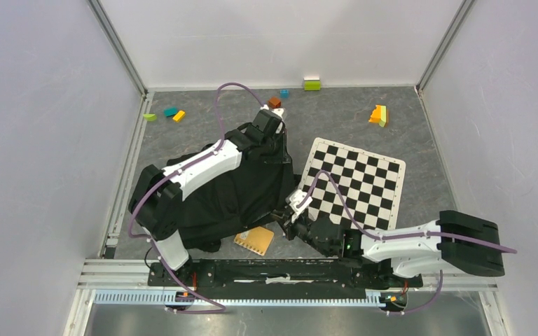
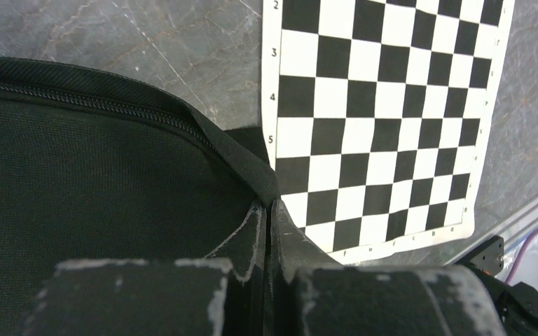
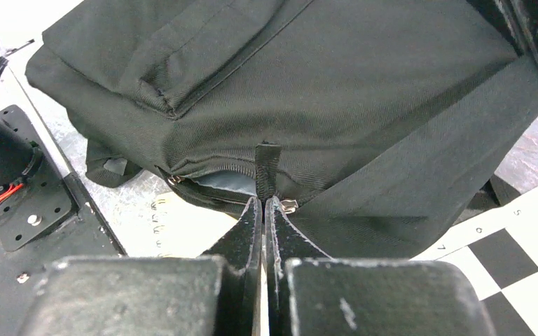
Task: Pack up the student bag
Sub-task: Zip the student bag at the center of the board.
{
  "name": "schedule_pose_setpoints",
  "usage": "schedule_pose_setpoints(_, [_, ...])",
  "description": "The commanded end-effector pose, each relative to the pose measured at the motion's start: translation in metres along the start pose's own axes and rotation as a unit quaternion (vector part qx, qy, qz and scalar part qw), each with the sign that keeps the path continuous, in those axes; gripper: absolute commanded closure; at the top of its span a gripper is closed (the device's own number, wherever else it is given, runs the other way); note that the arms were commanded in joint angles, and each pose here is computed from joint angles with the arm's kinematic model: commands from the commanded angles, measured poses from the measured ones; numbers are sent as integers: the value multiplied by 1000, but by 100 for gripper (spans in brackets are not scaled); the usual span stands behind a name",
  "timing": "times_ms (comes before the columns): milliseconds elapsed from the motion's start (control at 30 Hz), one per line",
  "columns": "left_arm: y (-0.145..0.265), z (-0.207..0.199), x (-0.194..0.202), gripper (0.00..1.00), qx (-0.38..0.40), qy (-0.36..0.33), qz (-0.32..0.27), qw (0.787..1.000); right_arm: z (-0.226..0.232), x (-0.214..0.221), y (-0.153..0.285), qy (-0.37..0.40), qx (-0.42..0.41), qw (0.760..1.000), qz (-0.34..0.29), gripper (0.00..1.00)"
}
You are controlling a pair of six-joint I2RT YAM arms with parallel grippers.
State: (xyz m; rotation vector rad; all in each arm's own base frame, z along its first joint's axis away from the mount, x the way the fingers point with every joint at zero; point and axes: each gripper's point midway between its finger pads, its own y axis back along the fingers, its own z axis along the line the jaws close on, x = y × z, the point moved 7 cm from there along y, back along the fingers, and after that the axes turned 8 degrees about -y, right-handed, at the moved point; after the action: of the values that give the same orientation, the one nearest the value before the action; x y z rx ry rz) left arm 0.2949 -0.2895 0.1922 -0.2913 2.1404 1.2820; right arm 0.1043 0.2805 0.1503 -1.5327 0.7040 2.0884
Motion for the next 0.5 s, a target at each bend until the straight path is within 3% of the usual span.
schedule_pose_setpoints(0, [28, -3, -78, 98, 13, 35, -199, 979, 31, -21, -6, -64, -23, 997, -37, 100])
schedule_pose_setpoints(167, [37, 7, -76, 98, -2, 22, -204, 979, 27, -22, -1, -55, -25, 997, -43, 100])
schedule_pose_setpoints(467, [39, 18, -96, 98, -6, 42, -228, 973, 70, -11, -16, -45, -107, 993, -21, 100])
